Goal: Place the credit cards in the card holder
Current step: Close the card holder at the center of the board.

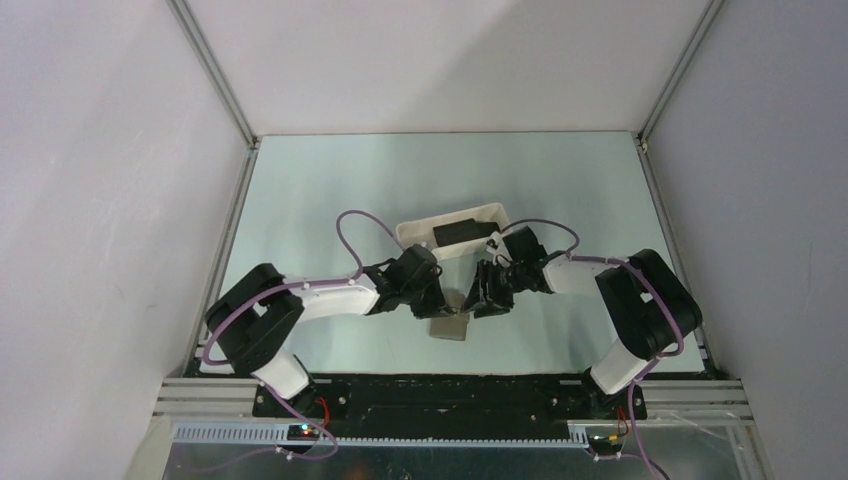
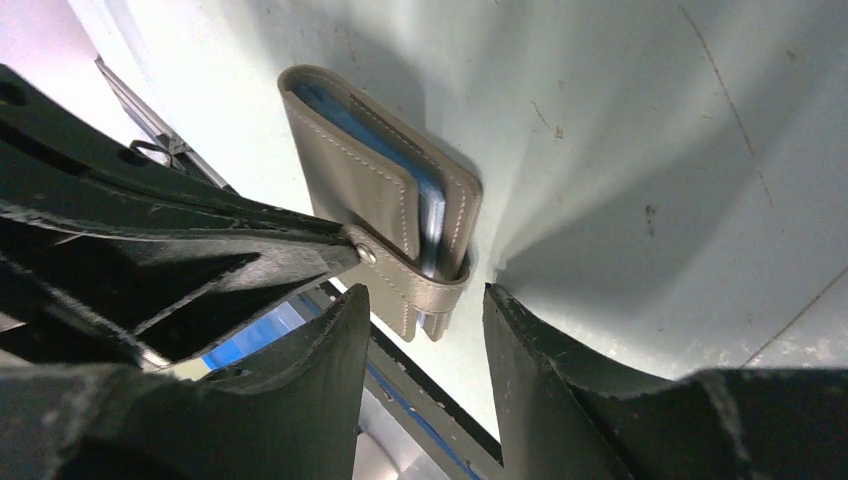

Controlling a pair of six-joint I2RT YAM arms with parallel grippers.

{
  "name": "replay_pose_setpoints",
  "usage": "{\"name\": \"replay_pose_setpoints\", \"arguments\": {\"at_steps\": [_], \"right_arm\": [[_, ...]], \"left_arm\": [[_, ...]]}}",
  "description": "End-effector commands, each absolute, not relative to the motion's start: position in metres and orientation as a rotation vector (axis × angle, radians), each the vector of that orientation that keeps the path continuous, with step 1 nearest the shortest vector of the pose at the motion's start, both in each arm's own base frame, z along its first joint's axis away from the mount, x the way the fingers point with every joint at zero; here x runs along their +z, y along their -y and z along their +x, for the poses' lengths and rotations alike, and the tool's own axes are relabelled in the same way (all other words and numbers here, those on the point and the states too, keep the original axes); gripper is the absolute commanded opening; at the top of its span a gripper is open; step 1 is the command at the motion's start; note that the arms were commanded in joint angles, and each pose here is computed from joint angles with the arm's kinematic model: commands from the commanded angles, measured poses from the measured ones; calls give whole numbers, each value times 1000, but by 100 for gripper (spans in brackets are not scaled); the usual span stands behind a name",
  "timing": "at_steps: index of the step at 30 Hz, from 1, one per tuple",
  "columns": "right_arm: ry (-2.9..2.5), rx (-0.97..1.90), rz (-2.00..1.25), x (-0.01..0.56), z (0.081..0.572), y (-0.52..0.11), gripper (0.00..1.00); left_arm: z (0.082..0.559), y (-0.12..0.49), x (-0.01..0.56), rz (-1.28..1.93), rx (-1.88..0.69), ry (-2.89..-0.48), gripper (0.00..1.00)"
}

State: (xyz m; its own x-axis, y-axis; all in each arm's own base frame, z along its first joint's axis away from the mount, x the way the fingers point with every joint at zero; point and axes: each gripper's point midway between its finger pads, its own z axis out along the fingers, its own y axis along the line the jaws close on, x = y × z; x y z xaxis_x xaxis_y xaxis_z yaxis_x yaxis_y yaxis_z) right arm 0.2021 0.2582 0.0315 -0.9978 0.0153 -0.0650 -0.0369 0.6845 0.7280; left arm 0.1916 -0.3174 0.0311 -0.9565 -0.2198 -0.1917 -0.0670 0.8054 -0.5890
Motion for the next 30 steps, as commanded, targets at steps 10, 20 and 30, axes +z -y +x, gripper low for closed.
{"name": "replay_pose_setpoints", "arguments": {"at_steps": [10, 20, 30], "right_arm": [[-2805, 1205, -5, 28, 209, -260, 47], [-2796, 1198, -15, 31, 219, -267, 50], [-2857, 978, -59, 8, 230, -273, 55]], "left_arm": [[202, 307, 45, -181, -812, -2681, 0], [202, 305, 46, -168, -793, -2683, 0], [202, 310, 48, -140, -806, -2688, 0]]}}
